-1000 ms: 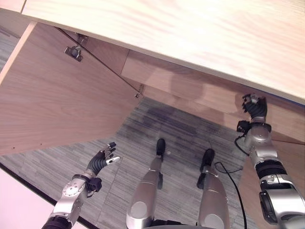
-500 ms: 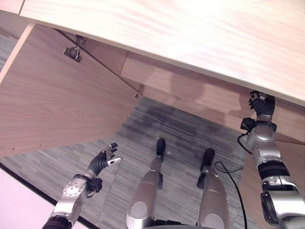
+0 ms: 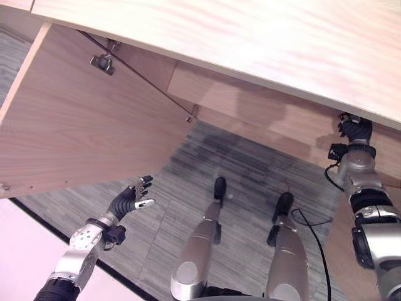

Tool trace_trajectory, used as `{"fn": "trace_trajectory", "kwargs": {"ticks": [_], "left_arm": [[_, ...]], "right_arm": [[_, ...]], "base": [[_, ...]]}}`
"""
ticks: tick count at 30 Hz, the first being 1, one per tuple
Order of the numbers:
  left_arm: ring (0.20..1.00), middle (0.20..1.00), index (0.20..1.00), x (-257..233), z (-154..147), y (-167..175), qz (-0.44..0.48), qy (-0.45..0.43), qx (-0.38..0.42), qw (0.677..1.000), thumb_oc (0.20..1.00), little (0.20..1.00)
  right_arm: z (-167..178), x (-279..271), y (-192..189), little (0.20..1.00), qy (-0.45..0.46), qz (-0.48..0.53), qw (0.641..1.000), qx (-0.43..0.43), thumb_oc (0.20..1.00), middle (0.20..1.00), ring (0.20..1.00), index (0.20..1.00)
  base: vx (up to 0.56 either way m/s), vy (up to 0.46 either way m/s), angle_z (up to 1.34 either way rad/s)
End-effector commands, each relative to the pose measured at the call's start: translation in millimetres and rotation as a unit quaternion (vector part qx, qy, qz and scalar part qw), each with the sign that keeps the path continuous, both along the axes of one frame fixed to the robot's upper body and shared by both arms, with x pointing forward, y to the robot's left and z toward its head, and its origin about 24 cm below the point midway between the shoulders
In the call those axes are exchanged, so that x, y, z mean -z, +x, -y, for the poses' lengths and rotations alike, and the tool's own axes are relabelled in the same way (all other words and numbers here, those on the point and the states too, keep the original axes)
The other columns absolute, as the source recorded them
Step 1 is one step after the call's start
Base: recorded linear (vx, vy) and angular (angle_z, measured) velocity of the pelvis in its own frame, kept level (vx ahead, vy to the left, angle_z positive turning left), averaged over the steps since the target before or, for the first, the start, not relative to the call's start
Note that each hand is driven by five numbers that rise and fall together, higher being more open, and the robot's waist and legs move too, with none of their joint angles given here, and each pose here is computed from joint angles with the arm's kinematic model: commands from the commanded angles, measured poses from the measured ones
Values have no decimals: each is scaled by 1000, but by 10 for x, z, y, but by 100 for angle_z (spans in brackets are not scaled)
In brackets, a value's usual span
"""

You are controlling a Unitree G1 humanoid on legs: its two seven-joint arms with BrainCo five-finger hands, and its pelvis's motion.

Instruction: Put the empty folder in the office cabinet

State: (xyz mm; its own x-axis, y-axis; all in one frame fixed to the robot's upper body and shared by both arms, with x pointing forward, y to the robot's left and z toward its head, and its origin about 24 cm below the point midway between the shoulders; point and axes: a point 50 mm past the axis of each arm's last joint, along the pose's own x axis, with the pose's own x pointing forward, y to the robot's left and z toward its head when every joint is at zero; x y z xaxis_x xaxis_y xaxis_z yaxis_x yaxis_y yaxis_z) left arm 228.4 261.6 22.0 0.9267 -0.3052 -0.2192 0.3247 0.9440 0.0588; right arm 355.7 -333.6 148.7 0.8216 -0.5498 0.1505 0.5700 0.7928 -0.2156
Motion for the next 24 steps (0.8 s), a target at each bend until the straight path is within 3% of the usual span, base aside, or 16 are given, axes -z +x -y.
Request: {"fn": "trace_trajectory", "kwargs": {"ticks": [1,12,24], "left_arm": [[1000,1000,1000,-58,-13,-55,6,-11,14,1000,1000,1000],[1000,1000,1000,-230,81,-57,16,-8,67,998,1000,1000],[1000,1000,1000,-532,180,41,73,-36,83,993,1000,1000]], "right_arm": [[149,-327,-5,200,-42,20,999,5,200,200,200,200],[454,-762,-51,200,-56,13,996,61,200,200,200,200],[528,-875,-63,200,-73,-17,994,83,200,200,200,200]], "base": [[0,0,0],[-2,2,1],[-5,7,11]]}}
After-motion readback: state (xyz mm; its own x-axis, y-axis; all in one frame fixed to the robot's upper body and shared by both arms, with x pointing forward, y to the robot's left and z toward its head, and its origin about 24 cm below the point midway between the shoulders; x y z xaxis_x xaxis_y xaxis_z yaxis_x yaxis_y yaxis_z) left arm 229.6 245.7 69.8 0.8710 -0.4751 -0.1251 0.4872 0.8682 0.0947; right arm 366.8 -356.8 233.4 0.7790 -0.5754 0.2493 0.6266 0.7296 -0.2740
